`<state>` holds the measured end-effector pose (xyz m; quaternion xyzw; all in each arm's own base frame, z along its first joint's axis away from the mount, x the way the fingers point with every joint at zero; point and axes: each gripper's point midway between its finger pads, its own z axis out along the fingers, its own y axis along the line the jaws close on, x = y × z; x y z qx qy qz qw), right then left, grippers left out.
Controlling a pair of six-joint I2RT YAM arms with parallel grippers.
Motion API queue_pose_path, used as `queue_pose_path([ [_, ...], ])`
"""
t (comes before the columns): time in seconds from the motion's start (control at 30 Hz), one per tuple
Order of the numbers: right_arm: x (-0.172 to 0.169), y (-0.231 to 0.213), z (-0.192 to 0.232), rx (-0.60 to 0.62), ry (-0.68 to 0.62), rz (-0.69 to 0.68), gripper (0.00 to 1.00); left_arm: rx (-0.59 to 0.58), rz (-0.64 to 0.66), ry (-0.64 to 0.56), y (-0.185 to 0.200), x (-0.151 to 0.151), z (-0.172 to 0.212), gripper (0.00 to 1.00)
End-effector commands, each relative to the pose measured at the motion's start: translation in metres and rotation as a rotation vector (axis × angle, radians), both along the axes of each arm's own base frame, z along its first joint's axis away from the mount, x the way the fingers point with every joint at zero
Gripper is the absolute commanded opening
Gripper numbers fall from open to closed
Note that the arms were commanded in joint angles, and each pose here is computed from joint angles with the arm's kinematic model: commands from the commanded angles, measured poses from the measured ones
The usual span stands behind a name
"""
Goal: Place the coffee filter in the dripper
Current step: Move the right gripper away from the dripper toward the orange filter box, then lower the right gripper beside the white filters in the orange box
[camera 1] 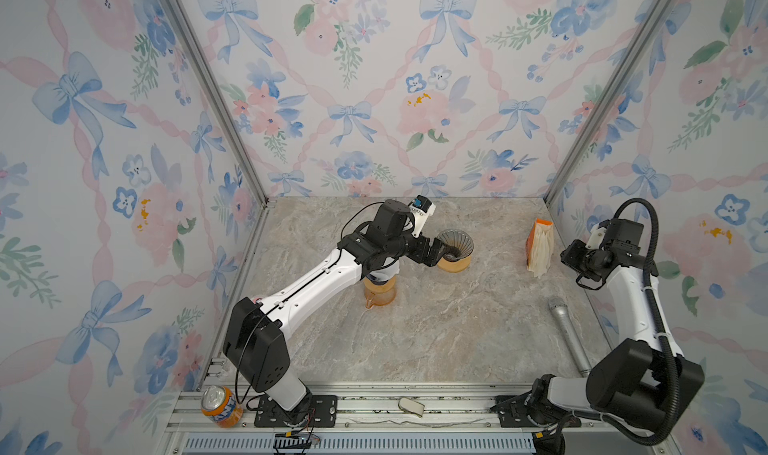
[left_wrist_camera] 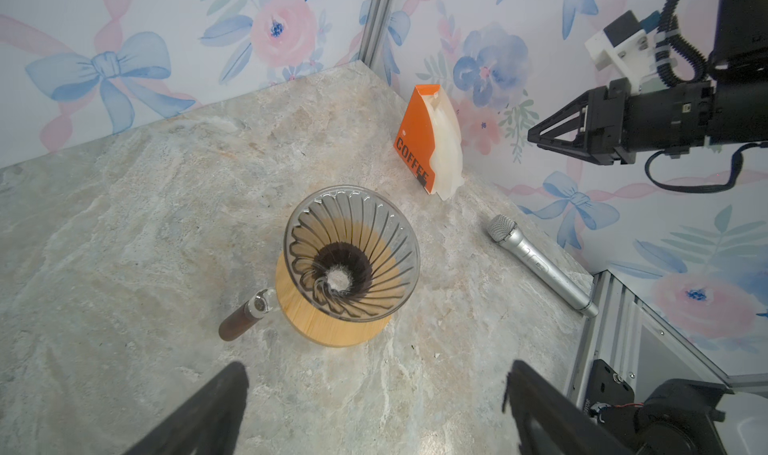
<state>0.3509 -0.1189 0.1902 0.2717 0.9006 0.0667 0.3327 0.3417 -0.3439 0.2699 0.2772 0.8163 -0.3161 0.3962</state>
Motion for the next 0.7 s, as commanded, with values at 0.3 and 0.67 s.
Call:
queue_pose_path([
  [0.3,0.008,0.005,-0.065,0.010,0.203,0.068,0.32,-0.004,-0.004,-0.051,0.004,-0.005,-0.004,0.98],
  [0.67,0.020,-0.001,-0.100,-0.028,0.308,0.079,0.24,-0.009,-0.001,-0.037,0.003,-0.003,-0.005,0.98],
])
